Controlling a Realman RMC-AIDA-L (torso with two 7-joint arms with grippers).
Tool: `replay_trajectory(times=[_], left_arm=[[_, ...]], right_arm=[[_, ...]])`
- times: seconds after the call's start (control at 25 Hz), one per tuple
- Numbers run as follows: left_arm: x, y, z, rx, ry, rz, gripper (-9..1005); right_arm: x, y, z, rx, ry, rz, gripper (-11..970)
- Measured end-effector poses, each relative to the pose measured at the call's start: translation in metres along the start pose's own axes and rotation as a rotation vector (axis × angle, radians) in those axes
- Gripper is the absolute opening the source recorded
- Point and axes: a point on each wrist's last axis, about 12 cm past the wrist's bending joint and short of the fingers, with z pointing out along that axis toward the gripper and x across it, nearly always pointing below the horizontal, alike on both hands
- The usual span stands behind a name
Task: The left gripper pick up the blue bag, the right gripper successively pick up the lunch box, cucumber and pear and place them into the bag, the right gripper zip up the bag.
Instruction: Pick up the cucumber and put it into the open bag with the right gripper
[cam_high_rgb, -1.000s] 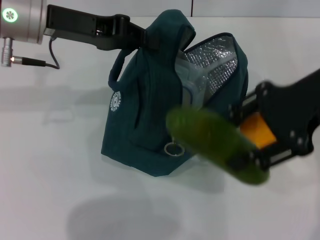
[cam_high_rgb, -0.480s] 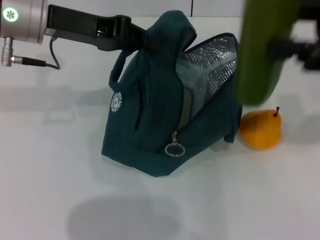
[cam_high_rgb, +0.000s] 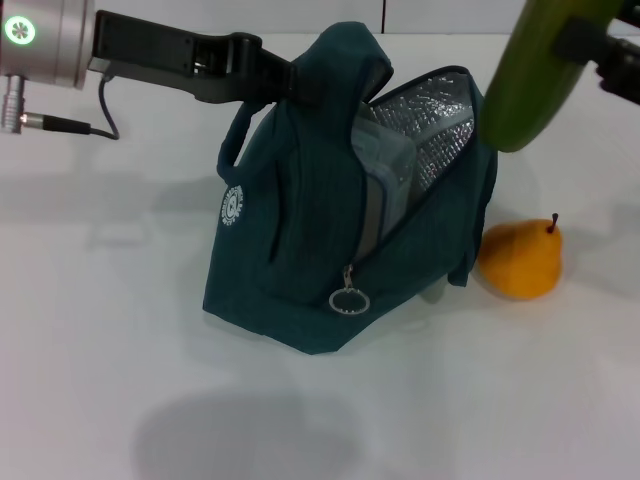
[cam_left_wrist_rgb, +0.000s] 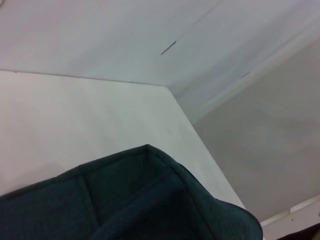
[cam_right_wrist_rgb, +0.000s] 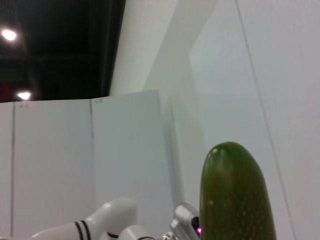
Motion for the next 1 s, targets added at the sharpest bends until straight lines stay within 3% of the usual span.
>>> replay_trajectory(times=[0.6,1.0], left_arm=[[0.0,0.0,0.001,-0.003,0.01,0.014,45],[0.001,0.001,0.001,-0.005,0.01,0.012,45]], right_arm=[[0.047,-0.008,0.049,-0.024,0.09,0.021,689],[0.061,-0.007,0.05,0.001,0.126,-0.011,707]])
